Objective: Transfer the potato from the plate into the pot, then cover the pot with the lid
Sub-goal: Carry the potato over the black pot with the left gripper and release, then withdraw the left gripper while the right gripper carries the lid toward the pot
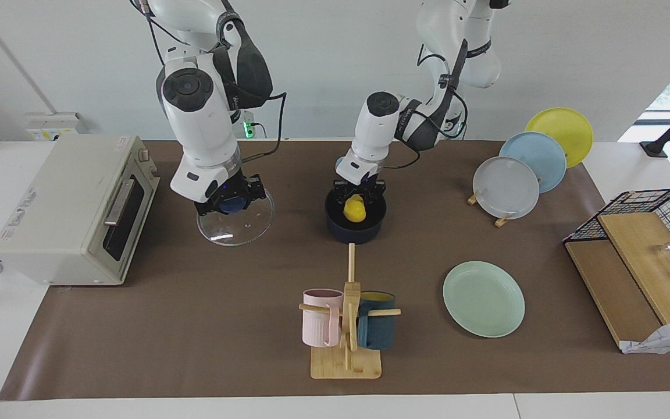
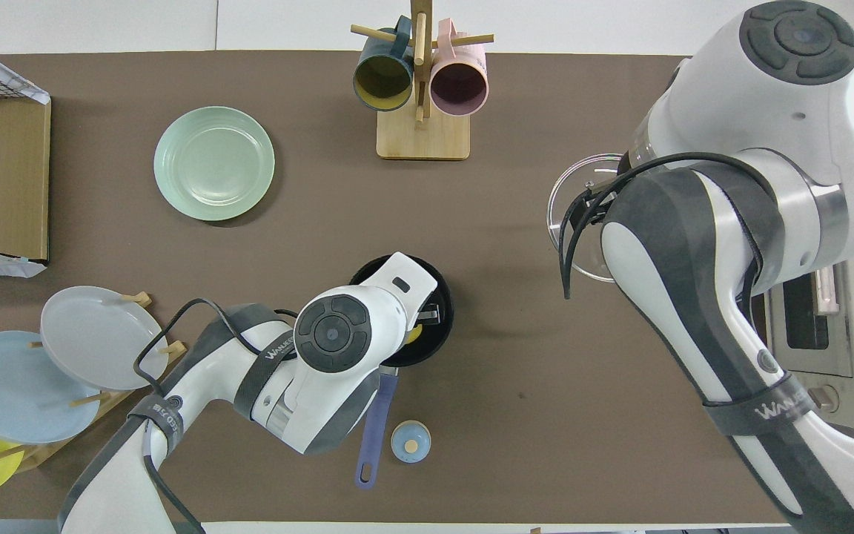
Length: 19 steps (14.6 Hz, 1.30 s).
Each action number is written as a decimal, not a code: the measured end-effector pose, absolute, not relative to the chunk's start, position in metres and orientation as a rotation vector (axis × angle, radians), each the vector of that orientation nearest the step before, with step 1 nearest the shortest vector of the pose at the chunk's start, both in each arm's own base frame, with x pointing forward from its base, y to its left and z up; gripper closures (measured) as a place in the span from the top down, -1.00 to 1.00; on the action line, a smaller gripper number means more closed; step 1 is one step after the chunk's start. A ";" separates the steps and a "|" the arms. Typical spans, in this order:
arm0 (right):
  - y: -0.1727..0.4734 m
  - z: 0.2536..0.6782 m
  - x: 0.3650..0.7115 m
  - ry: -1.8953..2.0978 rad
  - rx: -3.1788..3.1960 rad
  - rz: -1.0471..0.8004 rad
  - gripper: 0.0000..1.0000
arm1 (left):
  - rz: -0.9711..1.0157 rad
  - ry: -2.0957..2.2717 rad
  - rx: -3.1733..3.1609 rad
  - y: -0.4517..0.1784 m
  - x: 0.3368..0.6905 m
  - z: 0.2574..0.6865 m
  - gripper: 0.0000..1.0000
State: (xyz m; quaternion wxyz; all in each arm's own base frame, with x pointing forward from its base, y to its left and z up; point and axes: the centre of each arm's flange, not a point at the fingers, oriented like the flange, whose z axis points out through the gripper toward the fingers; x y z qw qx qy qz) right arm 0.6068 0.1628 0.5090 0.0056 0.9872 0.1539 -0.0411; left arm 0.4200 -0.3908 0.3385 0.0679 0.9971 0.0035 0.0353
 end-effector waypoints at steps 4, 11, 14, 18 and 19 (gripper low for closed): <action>0.163 0.509 0.607 0.471 3.092 -0.128 -0.14 | 0.100 -0.021 3.017 -0.391 0.407 0.321 0.32; 0.168 0.507 0.606 0.459 3.128 -0.142 -0.14 | 0.122 -0.074 3.025 -0.396 0.403 0.324 0.57; 0.186 0.508 0.601 0.407 3.133 -0.141 -0.14 | 0.119 -0.079 3.034 -0.384 0.423 0.360 1.00; 0.224 0.509 0.588 0.376 3.131 -0.138 -0.14 | 0.095 -0.064 3.063 -0.305 0.489 0.468 1.00; 0.228 0.509 0.587 0.353 3.134 -0.133 -0.14 | 0.099 -0.066 3.067 -0.273 0.506 0.495 1.00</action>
